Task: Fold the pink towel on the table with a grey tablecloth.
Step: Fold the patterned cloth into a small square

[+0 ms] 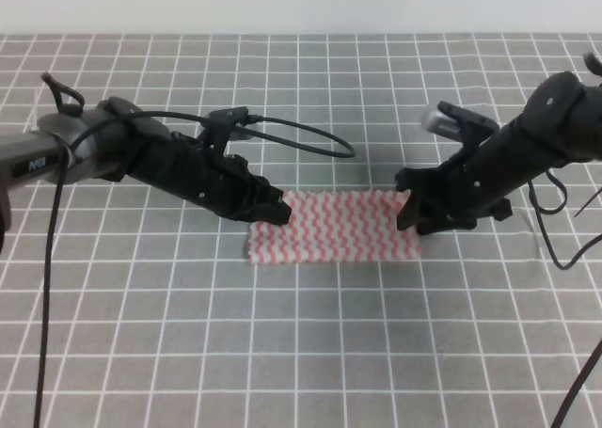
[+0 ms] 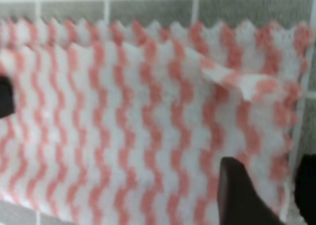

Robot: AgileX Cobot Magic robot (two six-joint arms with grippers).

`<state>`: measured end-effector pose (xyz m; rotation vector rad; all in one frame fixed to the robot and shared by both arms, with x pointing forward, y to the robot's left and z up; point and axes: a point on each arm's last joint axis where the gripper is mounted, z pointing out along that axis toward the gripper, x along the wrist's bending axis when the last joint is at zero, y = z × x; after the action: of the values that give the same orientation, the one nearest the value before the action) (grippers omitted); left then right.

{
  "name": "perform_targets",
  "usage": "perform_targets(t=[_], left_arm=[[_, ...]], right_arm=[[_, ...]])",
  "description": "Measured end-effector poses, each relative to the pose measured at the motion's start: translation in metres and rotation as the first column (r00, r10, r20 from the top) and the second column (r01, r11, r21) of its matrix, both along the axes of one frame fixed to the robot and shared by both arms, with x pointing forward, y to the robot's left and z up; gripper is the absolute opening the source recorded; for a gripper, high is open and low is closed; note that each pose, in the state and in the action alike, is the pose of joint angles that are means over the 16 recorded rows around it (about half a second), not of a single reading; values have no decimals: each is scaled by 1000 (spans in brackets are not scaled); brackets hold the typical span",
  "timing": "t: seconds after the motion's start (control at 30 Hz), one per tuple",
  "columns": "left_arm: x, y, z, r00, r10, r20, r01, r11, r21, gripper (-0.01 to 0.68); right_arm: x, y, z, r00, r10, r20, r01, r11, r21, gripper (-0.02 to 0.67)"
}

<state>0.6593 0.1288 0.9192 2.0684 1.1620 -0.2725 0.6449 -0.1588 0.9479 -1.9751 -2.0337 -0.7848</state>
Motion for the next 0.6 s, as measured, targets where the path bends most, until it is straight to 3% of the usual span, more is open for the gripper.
perform_targets(t=[0.6], left_arm=[[0,0,0,1000,-3,-3,3,1000,-2,-2]], right_arm=[[0,3,-13,999,-11,-50,12,1000,24,209]])
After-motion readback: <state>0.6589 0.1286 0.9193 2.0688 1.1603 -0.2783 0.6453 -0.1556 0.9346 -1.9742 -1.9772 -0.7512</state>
